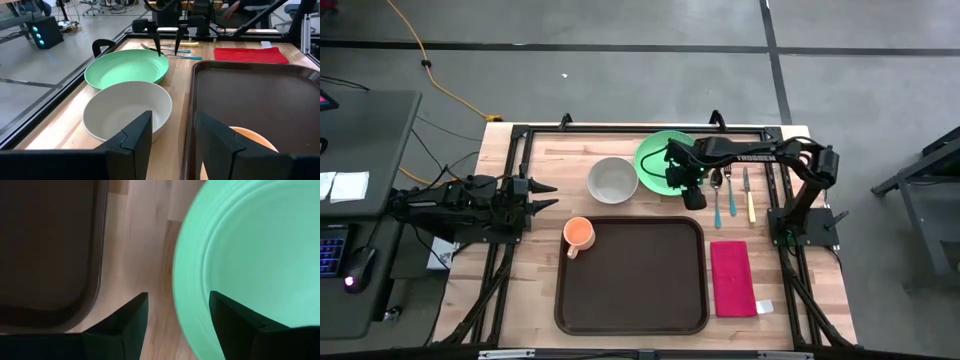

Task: Set up tray
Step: Put the green plate to the middle of the orange cup on the serving tray

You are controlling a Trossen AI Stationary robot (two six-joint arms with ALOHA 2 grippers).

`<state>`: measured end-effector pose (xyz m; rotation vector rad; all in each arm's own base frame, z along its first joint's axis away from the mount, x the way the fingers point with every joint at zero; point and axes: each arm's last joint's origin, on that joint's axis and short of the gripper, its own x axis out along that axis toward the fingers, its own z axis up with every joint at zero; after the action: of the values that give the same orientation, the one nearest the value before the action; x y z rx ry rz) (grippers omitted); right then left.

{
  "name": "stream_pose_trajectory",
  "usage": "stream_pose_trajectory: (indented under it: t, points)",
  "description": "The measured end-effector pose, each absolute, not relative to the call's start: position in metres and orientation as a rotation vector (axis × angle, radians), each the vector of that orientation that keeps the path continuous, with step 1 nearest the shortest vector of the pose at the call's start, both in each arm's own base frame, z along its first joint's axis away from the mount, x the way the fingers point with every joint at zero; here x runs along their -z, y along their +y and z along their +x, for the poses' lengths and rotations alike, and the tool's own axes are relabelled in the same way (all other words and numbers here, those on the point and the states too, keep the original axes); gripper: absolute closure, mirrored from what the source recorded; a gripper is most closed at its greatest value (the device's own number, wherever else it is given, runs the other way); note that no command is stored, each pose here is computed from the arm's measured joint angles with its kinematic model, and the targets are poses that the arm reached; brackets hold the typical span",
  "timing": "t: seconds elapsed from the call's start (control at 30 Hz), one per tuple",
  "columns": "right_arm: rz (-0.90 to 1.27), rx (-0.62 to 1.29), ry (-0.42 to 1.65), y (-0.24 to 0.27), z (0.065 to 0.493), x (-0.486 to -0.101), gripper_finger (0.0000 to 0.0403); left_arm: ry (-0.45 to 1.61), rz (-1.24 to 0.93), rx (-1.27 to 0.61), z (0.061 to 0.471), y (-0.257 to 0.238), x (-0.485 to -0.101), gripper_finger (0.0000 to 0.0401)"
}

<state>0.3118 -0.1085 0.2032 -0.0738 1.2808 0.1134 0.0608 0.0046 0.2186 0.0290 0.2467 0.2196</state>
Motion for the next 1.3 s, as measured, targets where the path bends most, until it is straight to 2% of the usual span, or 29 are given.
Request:
stream_pose_trajectory:
  t: [0.37,1.3]
  points:
    - [-0.061,-0.121,1.349,-0.111,0.317,-0.182,0.0212,0.247,0.030,-0.220,0.061,0.005,-0.219,0.0222]
    - [-0.082,-0.057,1.382,-0.118,0.311,-0.167,0.0212,0.247,0.032,-0.220,0.061,0.005,-0.219,0.0222]
